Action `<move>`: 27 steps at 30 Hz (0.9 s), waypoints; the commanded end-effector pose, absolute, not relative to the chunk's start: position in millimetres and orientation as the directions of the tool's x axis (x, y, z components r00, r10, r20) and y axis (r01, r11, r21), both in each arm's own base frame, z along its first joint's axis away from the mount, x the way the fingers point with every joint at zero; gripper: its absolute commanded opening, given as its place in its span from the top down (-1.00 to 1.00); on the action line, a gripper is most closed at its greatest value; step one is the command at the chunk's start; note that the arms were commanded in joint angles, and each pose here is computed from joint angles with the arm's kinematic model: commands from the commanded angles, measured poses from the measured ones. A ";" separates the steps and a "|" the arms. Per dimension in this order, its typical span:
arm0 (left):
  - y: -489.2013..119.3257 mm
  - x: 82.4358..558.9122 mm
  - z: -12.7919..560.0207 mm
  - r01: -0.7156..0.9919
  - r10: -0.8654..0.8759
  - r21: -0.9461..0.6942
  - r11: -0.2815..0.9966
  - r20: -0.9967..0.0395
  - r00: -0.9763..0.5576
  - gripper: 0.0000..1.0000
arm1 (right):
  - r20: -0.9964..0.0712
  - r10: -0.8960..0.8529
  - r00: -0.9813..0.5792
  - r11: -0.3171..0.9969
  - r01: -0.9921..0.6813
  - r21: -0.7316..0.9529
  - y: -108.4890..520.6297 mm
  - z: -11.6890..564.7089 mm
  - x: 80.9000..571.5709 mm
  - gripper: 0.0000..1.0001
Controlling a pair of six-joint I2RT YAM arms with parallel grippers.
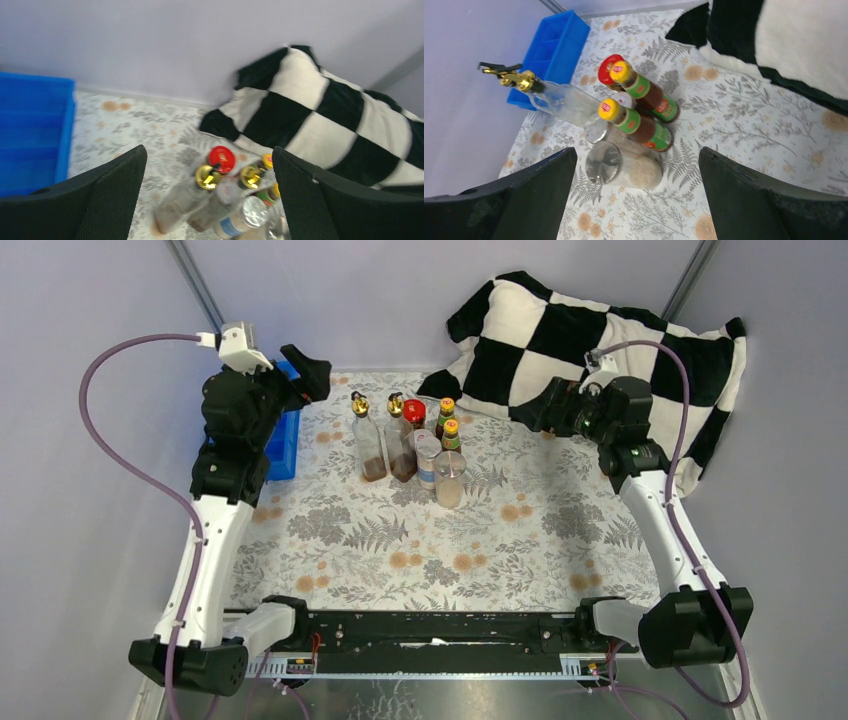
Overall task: Organize the condiment bottles
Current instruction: Pick up the storage box at the corner of the board.
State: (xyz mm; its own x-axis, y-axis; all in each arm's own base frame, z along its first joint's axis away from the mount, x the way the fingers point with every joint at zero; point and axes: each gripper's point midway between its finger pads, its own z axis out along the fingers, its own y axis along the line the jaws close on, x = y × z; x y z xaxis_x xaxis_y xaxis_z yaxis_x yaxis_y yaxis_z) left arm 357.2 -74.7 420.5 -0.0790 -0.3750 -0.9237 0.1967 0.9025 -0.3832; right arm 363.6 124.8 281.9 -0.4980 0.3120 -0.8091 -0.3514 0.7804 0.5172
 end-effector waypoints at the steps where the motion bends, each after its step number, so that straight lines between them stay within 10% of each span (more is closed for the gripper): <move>1: -18.5 375.5 376.9 -0.146 -0.391 -0.372 0.917 -0.910 -0.135 -0.97 | -0.808 0.260 -0.528 0.734 -0.435 0.521 153.8 307.3 354.5 -0.99; 9: 36.2 398.9 286.2 -0.497 -0.450 -0.258 0.828 -0.835 -0.317 -0.97 | -0.855 0.065 -0.514 0.763 -0.527 0.375 194.9 306.7 333.1 -0.99; 27: 72.8 438.5 166.7 -0.538 -0.501 -0.212 0.816 -0.723 -0.475 -0.97 | -0.792 0.048 -0.609 0.782 -0.470 0.409 200.3 235.2 353.1 -0.98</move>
